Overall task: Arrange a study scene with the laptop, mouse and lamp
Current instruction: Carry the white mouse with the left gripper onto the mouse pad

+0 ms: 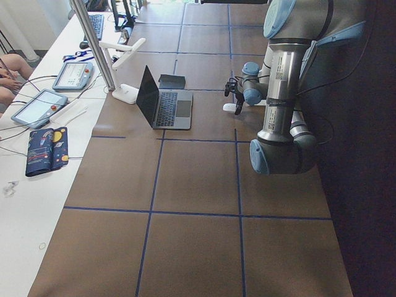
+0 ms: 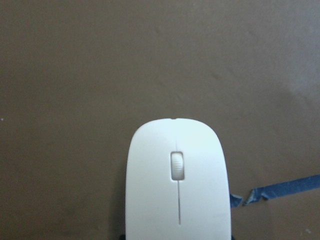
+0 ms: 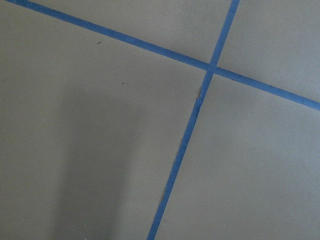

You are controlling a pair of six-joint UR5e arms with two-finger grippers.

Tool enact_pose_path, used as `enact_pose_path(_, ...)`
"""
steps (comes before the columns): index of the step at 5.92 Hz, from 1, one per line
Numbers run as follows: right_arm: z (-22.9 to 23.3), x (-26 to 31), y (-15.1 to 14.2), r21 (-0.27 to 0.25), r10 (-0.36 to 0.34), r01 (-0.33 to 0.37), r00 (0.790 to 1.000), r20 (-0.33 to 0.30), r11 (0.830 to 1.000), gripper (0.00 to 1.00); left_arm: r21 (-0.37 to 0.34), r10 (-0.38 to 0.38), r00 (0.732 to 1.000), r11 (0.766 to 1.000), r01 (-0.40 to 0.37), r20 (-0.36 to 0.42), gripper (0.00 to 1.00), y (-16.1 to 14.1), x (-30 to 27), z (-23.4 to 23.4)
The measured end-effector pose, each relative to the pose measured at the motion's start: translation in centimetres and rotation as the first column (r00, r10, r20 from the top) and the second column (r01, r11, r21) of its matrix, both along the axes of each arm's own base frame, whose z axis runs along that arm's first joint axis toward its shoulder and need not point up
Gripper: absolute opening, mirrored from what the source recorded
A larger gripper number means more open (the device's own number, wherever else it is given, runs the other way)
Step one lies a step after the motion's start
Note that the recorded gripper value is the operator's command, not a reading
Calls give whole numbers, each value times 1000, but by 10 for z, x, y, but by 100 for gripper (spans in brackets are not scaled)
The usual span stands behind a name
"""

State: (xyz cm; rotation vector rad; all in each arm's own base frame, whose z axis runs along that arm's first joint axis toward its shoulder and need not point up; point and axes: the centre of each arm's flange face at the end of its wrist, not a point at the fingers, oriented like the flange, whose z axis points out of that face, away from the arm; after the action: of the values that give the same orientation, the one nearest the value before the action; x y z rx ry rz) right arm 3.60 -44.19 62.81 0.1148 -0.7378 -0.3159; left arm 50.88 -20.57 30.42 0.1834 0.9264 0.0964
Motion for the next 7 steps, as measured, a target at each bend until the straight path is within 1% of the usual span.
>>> enact_pose_path(1,1,0,1,-3,2,-2,1000,-2,1000,100,22,-40,998,999,41,-43,4,-32,8,-30)
enact_pose_path(2,2,0,2,-8,4,-4,1000,-4,1000,100,44,-82,995,995,85,-65,4,-76,28,-57)
enact_pose_path(3,2,0,2,-11,7,-7,1000,-4,1000,100,54,-97,993,993,101,-65,3,-132,56,-85)
enact_pose_path(4,3,0,2,-13,9,-9,1000,-5,1000,100,54,-86,995,995,89,-53,2,-190,79,-111)
enact_pose_path(5,2,0,2,-13,9,-9,1000,-4,1000,100,41,-98,995,994,99,-34,2,-238,94,-131)
enact_pose_path(7,1,0,2,-11,9,-9,1000,-2,1000,100,18,-152,988,988,152,-5,2,-320,133,-170)
